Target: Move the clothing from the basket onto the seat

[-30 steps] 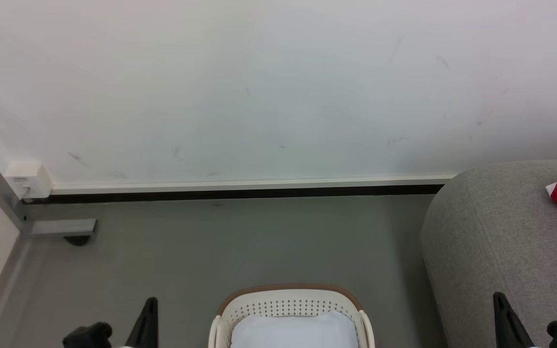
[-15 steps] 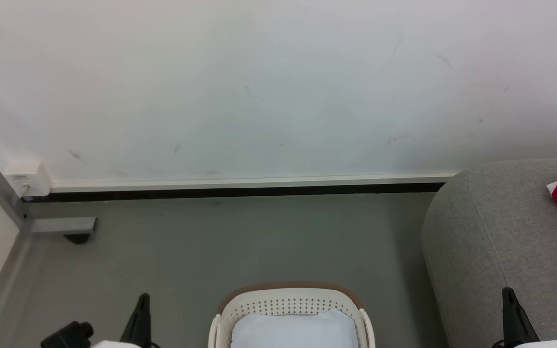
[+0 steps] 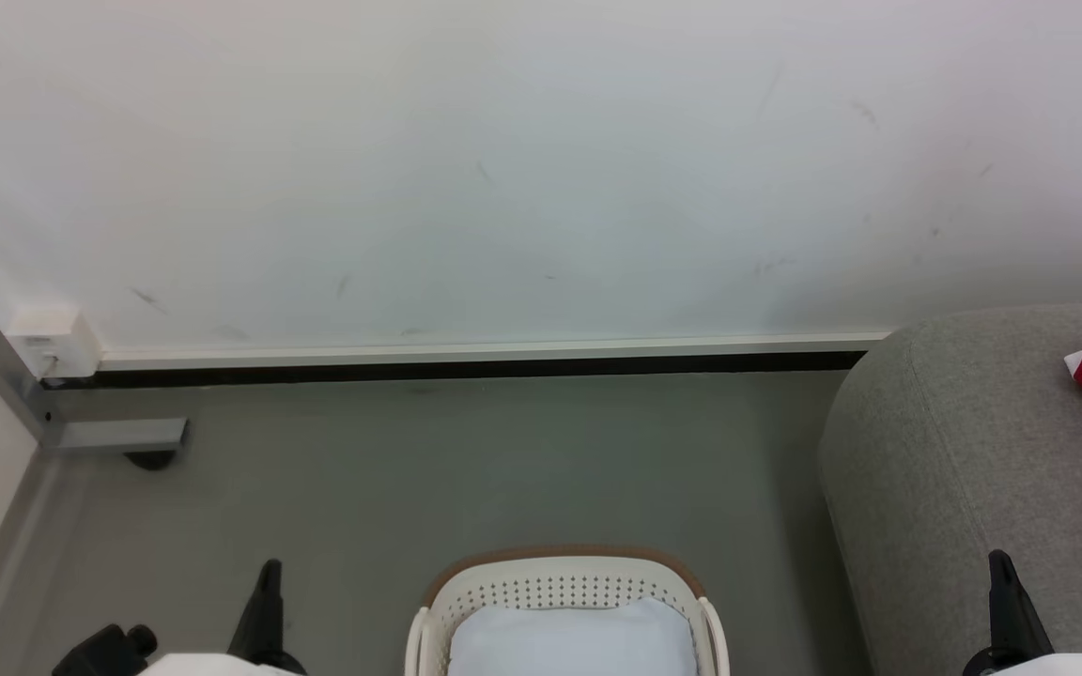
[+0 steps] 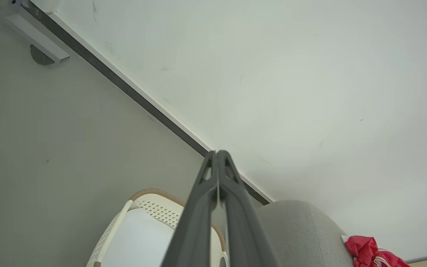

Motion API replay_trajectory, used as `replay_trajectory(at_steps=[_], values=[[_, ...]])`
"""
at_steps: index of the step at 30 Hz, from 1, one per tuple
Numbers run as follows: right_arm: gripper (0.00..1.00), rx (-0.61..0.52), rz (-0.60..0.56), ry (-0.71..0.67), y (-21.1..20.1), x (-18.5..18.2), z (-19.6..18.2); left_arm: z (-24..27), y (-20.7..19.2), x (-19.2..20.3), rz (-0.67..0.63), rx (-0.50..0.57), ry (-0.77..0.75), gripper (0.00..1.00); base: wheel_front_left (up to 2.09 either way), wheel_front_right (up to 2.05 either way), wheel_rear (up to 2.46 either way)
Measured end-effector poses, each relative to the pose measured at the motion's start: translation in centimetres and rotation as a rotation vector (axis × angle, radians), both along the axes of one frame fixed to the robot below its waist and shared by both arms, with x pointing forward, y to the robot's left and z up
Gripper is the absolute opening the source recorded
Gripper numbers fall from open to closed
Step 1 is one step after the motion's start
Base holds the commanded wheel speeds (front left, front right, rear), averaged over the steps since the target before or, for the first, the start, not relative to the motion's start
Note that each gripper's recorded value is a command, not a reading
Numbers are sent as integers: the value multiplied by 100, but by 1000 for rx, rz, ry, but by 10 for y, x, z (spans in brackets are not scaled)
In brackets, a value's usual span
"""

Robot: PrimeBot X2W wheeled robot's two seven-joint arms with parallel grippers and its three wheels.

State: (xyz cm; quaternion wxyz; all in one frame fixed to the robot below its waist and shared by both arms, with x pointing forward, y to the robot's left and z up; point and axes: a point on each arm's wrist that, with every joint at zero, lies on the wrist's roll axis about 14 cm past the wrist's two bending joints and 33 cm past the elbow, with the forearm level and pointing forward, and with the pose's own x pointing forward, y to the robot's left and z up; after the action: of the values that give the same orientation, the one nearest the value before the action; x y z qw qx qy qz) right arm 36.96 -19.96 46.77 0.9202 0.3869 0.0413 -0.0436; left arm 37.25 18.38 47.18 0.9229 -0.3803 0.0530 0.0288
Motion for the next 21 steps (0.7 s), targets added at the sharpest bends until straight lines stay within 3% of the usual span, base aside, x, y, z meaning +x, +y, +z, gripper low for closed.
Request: replay_trajectory(at_steps=[21], values=[[0,245,-20,-21,-1,5,8,7,5,5,29,-255,-13,0,0,0,0]])
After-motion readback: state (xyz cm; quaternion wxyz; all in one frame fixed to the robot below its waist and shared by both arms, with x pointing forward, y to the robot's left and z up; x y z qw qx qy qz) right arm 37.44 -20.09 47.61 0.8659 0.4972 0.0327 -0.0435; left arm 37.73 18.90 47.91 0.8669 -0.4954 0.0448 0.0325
